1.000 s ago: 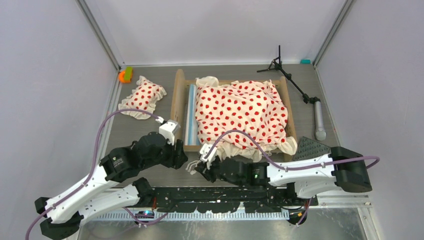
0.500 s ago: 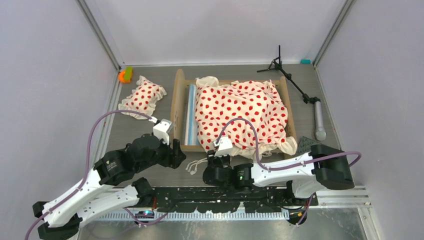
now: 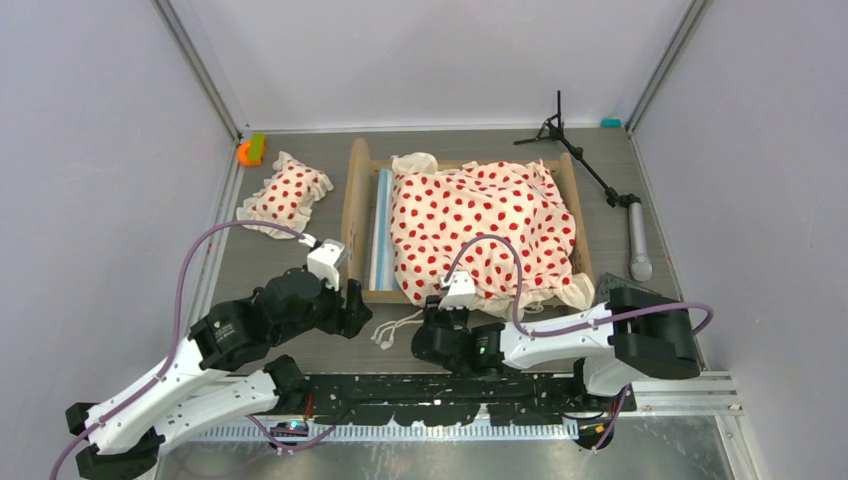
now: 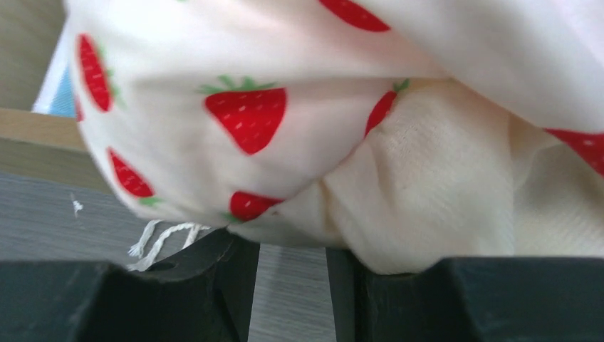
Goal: Set up the pet bed
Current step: Cross the ropes on the bed frame.
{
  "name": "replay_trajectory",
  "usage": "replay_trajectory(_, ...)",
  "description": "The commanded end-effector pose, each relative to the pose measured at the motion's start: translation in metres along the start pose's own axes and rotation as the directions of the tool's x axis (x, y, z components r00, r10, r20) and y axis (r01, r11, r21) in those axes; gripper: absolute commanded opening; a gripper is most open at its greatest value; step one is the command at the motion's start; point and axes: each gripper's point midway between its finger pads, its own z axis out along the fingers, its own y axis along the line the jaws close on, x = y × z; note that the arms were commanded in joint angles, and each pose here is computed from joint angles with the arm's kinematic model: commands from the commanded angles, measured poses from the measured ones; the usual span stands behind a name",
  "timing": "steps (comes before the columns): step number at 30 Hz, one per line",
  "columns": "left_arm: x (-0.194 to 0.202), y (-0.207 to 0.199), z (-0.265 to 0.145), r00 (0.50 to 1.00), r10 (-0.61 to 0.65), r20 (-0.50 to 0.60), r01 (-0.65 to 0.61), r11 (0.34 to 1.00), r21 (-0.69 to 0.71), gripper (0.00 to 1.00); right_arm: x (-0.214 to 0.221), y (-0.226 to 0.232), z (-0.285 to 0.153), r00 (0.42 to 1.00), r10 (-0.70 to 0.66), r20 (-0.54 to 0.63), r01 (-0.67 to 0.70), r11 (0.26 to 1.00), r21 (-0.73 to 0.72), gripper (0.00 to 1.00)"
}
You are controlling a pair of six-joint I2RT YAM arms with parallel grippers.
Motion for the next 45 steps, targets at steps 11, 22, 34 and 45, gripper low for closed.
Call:
replay_trajectory(11, -0.004, 0.002, 0.002, 1.000, 0.002, 0.027, -0.001, 1.000, -0.006, 0.69, 0.012, 0.011, 0.029, 0.994, 0.103, 0.027, -0.103, 0.995, -0.005, 0.43)
replay_trajectory(22, -0.002, 0.001, 0.004, 1.000, 0.007, 0.016, -0.007, 1.000, -0.003, 0.70, 0.031, -0.007, 0.043, 0.990, 0.128, 0.061, -0.132, 0.989, 0.066, 0.40)
replay_trajectory(34, -0.002, 0.001, 0.004, 1.000, 0.007, 0.016, -0.007, 1.000, -0.004, 0.70, 0.038, -0.013, 0.045, 0.991, 0.122, 0.054, -0.126, 0.989, 0.077, 0.09)
replay_trajectory(45, -0.020, -0.030, 0.013, 0.994, 0.034, 0.101, -0.049, 0.987, 0.151, 0.71, 0.016, 0.005, 0.008, 0.996, 0.067, -0.063, -0.072, 0.994, -0.081, 0.00)
